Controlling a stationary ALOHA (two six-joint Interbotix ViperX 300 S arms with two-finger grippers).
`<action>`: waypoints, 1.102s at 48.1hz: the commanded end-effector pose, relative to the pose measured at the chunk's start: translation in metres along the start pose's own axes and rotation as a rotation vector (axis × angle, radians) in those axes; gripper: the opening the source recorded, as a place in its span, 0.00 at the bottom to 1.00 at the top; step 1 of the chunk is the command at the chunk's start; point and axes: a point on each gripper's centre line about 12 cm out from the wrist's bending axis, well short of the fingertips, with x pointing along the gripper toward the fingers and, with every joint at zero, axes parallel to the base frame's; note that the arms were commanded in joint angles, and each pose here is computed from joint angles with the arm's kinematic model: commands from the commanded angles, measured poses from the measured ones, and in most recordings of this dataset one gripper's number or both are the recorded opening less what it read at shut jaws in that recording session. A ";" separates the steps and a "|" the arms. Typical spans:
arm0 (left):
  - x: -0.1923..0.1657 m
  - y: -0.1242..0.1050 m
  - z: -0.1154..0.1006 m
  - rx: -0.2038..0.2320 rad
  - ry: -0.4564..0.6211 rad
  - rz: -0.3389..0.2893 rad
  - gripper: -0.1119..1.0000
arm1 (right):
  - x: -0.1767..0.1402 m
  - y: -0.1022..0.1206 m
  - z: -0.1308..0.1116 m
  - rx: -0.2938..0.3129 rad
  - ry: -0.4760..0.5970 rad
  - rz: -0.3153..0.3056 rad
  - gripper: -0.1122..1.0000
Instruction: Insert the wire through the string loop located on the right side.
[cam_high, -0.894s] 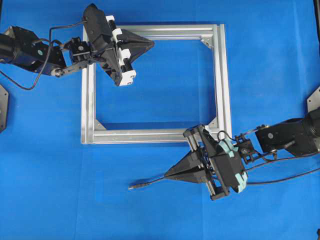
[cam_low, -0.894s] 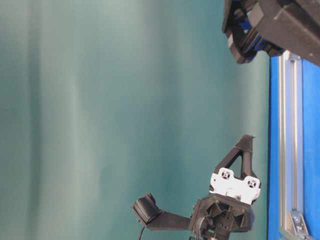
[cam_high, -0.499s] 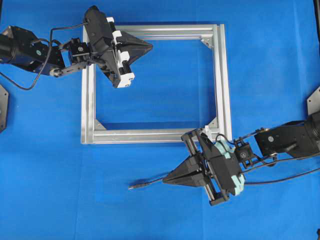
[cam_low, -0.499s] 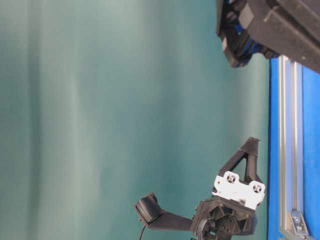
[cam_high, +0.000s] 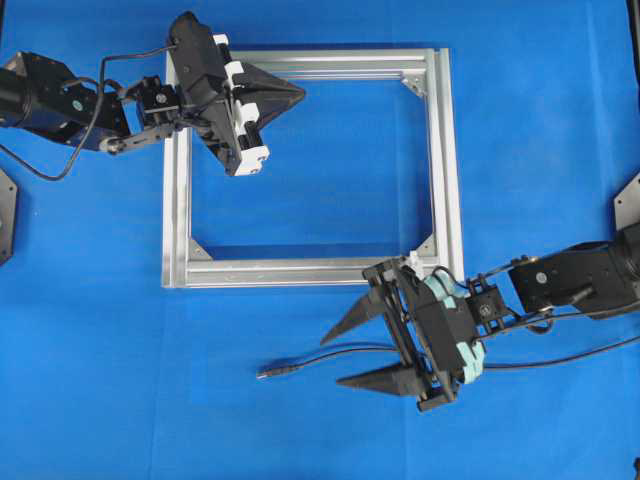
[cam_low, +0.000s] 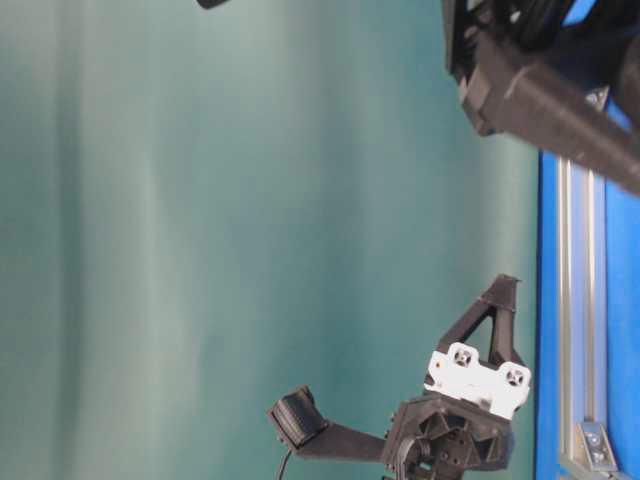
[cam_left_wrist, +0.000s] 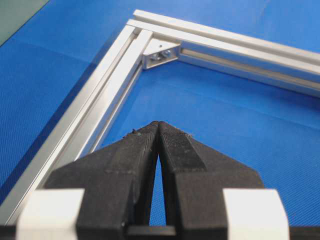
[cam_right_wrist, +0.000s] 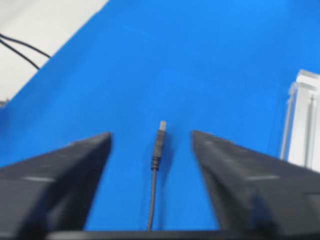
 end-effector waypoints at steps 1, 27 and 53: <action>-0.001 0.000 0.017 0.001 -0.052 -0.003 0.10 | 0.000 0.002 0.017 0.002 -0.050 0.005 0.77; -0.001 0.001 0.017 0.001 -0.051 0.002 0.10 | 0.029 0.002 -0.017 0.063 0.072 -0.034 0.83; -0.001 0.003 0.017 -0.001 -0.048 0.007 0.10 | 0.045 -0.005 -0.050 0.115 0.136 -0.086 0.83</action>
